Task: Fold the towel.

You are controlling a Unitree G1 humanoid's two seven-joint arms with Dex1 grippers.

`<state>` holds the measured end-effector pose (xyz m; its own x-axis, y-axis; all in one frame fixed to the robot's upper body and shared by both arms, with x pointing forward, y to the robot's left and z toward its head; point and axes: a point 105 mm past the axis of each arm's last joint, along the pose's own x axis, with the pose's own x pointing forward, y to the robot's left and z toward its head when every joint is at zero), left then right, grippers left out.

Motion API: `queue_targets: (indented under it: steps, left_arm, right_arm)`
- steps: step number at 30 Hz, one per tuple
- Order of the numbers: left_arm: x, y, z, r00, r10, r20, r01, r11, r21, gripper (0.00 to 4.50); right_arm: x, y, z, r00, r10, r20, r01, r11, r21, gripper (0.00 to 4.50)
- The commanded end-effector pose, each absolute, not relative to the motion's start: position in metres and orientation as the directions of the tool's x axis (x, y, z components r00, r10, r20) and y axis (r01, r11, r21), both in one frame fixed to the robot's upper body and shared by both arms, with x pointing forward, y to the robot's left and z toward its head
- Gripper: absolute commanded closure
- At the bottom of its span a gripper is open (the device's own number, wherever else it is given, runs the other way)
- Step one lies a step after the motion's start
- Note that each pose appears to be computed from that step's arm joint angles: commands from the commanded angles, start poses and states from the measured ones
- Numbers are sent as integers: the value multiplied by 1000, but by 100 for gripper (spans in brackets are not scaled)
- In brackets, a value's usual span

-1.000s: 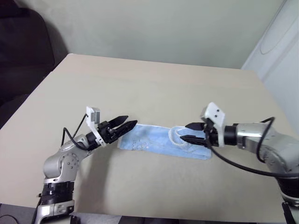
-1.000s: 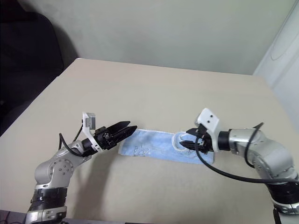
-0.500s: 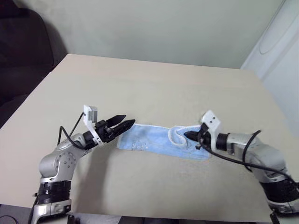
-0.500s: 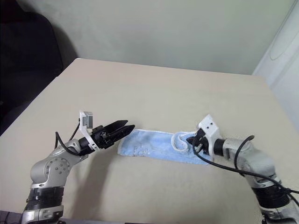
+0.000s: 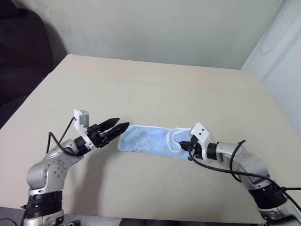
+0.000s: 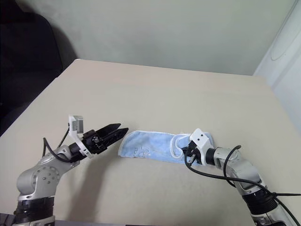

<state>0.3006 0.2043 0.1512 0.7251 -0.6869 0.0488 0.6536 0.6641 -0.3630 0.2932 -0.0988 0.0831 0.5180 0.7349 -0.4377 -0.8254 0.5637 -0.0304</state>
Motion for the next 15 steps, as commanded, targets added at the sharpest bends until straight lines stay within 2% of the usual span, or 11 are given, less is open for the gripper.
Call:
queue_targets:
  steps: [1,4,8,11,13,15]
  left_arm:
    - [280,210,176,726,-680,104,663,652,-368,23]
    - [254,206,176,745,-650,149,613,581,-535,11]
    - [227,193,166,770,-629,110,518,515,-684,11]
    - [216,188,154,805,-593,30,404,510,-760,0]
    - [213,184,135,816,-568,-103,311,583,-750,0]
    - [216,187,128,841,-521,-141,220,569,-792,0]
  right_arm:
    - [296,-114,129,571,744,-347,-818,553,-159,446]
    - [301,-129,151,613,725,-314,-790,565,-237,449]
    - [315,-139,166,659,703,-267,-752,605,-261,449]
    - [322,-140,171,665,708,-238,-746,617,-251,387]
    - [328,-140,173,676,704,-216,-736,630,-248,325]
    - [330,-136,173,676,708,-207,-736,629,-251,252]
